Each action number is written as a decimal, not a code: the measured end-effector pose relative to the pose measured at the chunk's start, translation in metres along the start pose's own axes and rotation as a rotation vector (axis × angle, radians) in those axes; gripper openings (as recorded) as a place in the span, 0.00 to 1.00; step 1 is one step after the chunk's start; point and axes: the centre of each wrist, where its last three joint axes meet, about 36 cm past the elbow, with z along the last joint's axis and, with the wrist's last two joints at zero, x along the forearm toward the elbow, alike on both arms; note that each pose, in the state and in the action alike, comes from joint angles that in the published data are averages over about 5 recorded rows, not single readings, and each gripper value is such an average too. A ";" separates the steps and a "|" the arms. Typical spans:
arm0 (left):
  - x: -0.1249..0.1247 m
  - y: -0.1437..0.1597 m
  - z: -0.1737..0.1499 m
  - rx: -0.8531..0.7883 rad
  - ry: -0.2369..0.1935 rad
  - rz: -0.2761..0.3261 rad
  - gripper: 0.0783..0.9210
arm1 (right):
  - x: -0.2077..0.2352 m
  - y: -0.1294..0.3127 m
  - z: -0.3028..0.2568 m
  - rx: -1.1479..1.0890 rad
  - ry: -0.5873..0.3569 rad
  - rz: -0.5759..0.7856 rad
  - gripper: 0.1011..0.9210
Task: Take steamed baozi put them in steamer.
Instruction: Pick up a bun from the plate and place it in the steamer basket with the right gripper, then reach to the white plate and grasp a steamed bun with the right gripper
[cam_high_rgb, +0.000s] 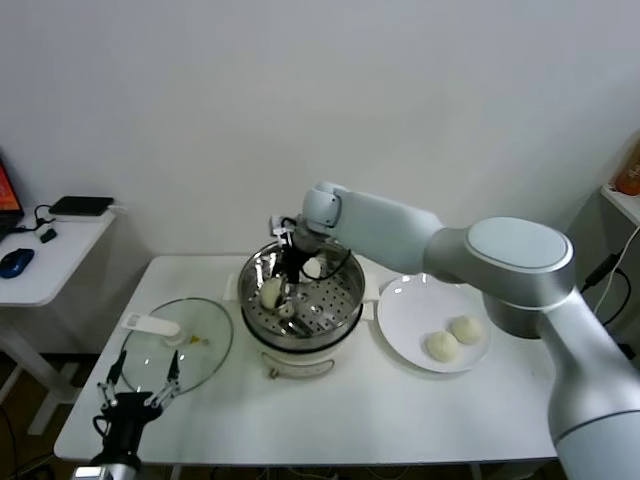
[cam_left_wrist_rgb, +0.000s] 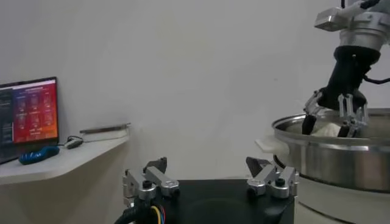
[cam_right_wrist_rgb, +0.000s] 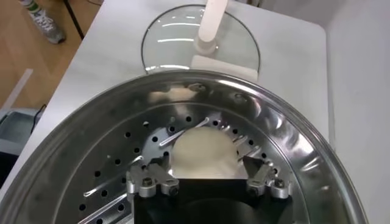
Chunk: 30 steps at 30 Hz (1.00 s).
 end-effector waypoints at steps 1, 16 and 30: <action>0.000 0.000 0.000 0.000 0.000 0.000 0.88 | 0.002 0.000 0.001 0.000 0.000 -0.001 0.88; 0.001 0.001 -0.002 -0.004 0.001 -0.003 0.88 | 0.095 0.001 0.026 0.015 0.005 0.008 0.88; 0.001 -0.003 -0.009 -0.015 -0.007 0.010 0.88 | 0.212 0.040 0.117 -0.008 0.084 0.039 0.88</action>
